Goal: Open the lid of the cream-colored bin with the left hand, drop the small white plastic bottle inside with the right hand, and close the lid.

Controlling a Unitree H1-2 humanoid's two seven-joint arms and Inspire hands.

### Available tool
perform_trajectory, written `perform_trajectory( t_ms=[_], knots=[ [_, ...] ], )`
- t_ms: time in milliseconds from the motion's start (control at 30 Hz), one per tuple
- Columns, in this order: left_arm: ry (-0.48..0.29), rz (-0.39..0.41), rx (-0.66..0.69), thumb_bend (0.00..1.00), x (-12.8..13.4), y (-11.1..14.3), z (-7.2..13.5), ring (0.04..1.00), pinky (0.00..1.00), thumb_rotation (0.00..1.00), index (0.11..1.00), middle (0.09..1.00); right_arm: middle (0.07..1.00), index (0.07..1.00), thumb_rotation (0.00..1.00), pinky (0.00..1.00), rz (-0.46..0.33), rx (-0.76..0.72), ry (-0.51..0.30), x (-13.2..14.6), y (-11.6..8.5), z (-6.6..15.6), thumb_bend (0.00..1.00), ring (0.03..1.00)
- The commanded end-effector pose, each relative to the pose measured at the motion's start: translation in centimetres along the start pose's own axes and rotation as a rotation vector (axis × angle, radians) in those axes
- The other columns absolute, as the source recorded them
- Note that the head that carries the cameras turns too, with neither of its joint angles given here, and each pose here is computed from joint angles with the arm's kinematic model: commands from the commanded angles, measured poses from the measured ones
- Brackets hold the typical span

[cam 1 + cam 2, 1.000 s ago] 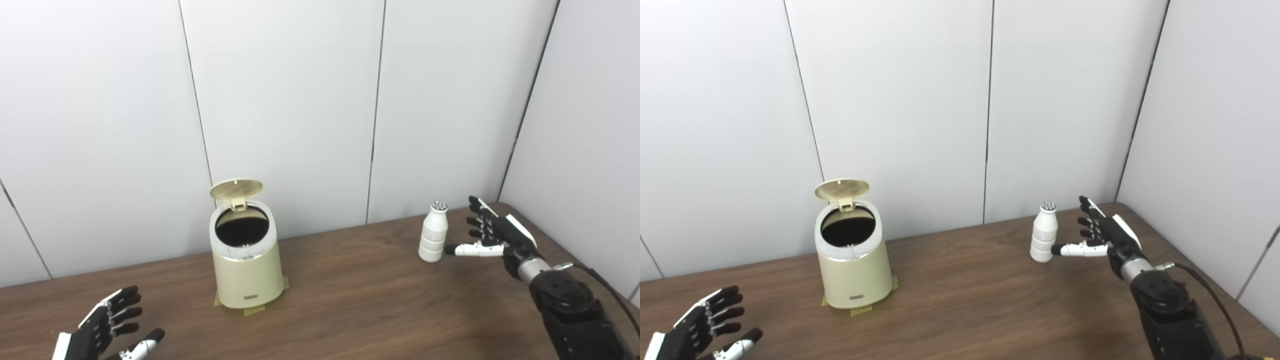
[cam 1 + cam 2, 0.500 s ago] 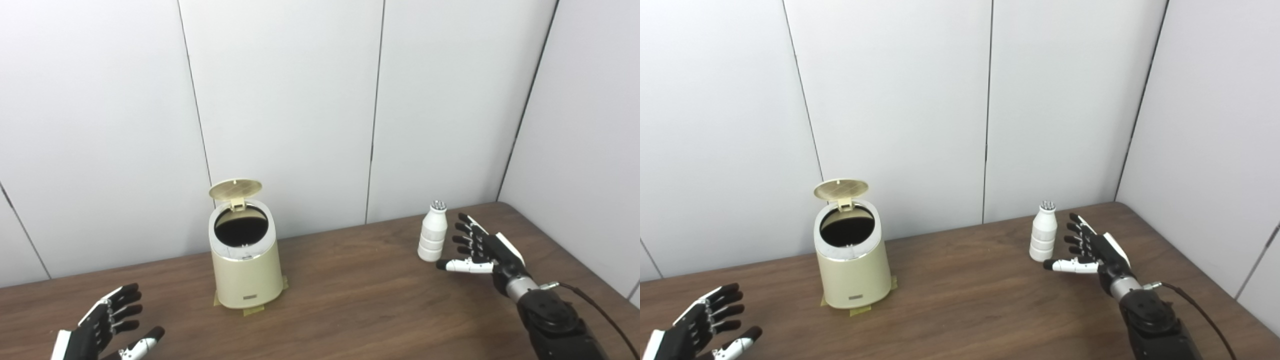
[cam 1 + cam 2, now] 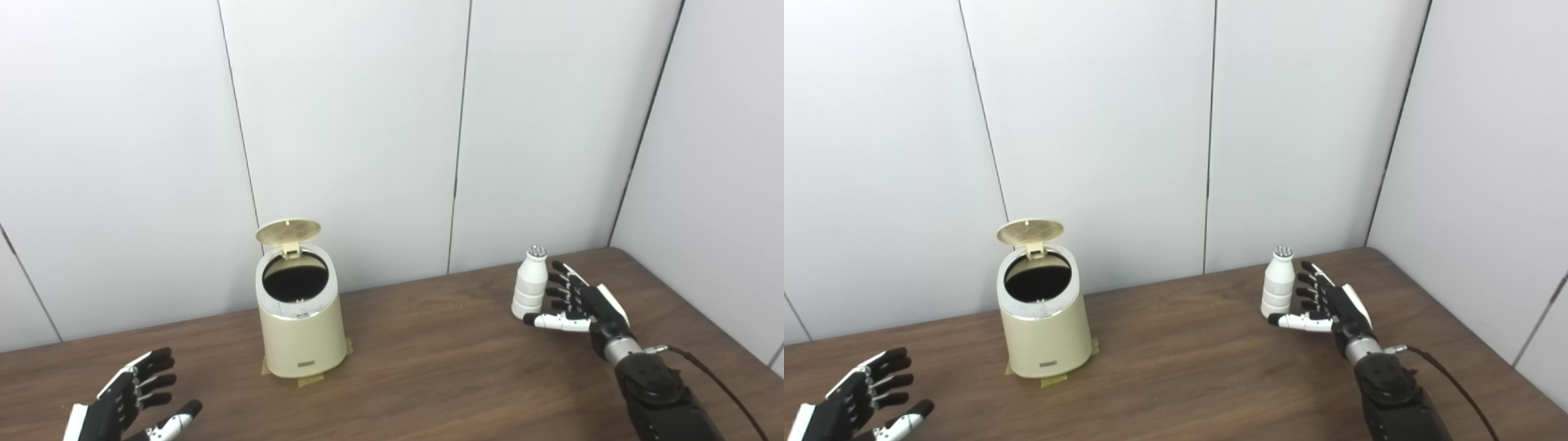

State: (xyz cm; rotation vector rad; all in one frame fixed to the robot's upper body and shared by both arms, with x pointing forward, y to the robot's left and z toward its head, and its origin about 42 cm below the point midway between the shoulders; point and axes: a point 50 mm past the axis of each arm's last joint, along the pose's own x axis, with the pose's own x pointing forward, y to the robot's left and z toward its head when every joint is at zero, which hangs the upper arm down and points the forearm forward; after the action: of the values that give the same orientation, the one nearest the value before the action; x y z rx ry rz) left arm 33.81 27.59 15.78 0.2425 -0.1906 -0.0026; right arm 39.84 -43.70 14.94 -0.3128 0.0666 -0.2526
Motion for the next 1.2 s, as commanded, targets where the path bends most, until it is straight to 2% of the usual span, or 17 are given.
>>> perform_trajectory(
  t_ms=[0, 167, 300, 867, 1067, 1167],
  knots=[
    [-0.089, 0.006, 0.014, 0.64, 1.0, 0.6, 2.1, 0.746, 0.69, 0.0, 0.806, 0.79, 0.926, 0.939, 0.11, 0.82, -0.009, 0.01, -0.094, 1.5, -0.2, 2.9, 0.84, 0.865],
    [-0.09, 0.003, 0.014, 0.64, 1.0, 0.6, 2.2, 0.75, 0.7, 0.0, 0.808, 0.793, 0.939, 0.948, 0.11, 0.82, -0.003, 0.009, -0.092, 1.7, 0.3, 2.9, 0.82, 0.873],
    [-0.09, 0.004, 0.016, 0.64, 1.0, 0.6, 2.2, 0.742, 0.68, 0.0, 0.804, 0.787, 0.918, 0.932, 0.09, 0.76, -0.006, 0.02, -0.101, 2.1, 0.6, 2.8, 0.82, 0.826],
    [-0.091, 0.004, 0.022, 0.65, 0.9, 0.7, 2.3, 0.734, 0.68, 0.0, 0.799, 0.782, 0.896, 0.907, 0.13, 0.72, -0.007, -0.002, -0.104, 2.7, 1.7, 3.2, 0.84, 0.797],
    [-0.092, -0.004, 0.008, 0.64, 0.9, 0.8, 2.2, 0.739, 0.69, 0.0, 0.803, 0.788, 0.885, 0.887, 0.07, 0.73, -0.028, 0.015, -0.112, 2.7, 2.2, 3.2, 0.8, 0.791],
    [-0.083, -0.001, 0.015, 0.64, 0.8, 0.7, 2.1, 0.738, 0.7, 0.0, 0.803, 0.785, 0.829, 0.83, 0.01, 0.63, -0.07, 0.044, -0.136, 2.8, 2.4, 3.2, 0.78, 0.729]
  ],
)
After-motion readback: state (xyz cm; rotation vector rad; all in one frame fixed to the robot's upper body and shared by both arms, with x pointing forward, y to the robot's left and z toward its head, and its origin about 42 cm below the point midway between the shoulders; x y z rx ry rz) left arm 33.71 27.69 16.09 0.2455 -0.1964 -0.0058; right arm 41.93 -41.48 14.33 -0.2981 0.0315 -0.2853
